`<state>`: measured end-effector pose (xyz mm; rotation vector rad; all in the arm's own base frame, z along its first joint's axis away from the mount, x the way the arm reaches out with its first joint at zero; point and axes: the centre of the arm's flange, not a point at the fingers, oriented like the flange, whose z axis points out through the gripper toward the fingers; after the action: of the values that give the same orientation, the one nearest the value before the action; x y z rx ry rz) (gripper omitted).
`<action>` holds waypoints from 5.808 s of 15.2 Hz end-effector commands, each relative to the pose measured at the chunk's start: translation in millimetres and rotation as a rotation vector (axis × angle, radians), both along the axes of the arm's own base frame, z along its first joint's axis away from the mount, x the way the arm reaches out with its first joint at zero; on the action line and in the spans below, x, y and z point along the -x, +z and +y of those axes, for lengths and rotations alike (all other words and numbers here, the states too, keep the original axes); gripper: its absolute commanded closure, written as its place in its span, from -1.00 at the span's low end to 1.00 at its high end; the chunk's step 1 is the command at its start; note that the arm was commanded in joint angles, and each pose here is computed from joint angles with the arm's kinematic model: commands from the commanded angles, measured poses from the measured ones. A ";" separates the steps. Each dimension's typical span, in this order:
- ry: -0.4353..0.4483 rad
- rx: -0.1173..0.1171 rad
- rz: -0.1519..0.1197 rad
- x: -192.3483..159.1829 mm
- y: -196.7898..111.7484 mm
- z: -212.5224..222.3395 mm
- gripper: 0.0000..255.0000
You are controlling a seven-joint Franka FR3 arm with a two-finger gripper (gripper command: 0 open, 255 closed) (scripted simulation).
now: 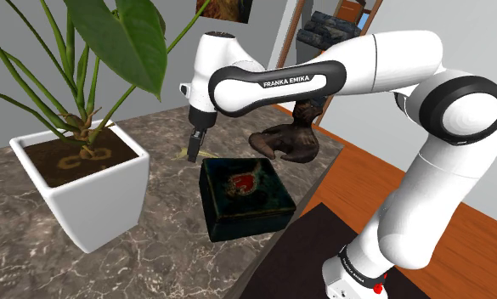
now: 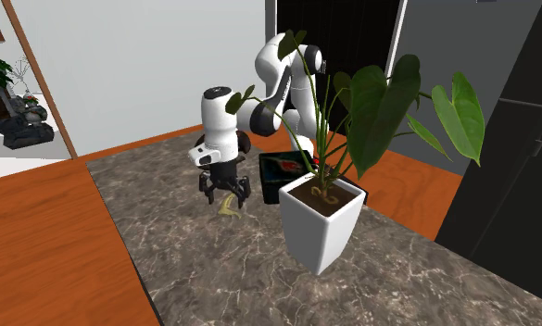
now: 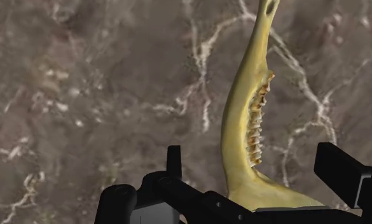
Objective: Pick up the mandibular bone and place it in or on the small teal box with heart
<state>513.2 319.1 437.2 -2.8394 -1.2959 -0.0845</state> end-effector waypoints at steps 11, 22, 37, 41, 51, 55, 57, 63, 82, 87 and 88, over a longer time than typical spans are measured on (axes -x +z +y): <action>0.000 0.000 -0.001 0.4 -3.9 0.9 1.00; 0.000 0.000 -0.001 0.1 22.9 0.1 1.00; 0.000 0.000 -0.001 0.1 102.1 0.1 1.00; 0.000 0.000 -0.001 0.1 123.2 0.1 1.00; 0.000 0.000 -0.001 39.6 156.9 -2.2 1.00; 0.000 0.000 -0.001 92.4 156.9 -5.2 1.00; 0.000 0.000 -0.001 118.7 156.9 -6.7 1.00; 0.000 0.000 -0.001 179.5 146.3 -10.2 1.00; 0.000 0.000 -0.001 179.5 87.0 -10.2 1.00; 0.000 0.000 -0.001 182.3 88.0 -10.7 -1.00; 0.000 0.000 -0.001 179.5 86.9 -10.2 -1.00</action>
<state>332.5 308.9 525.1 -2.8391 -1.2963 -0.0863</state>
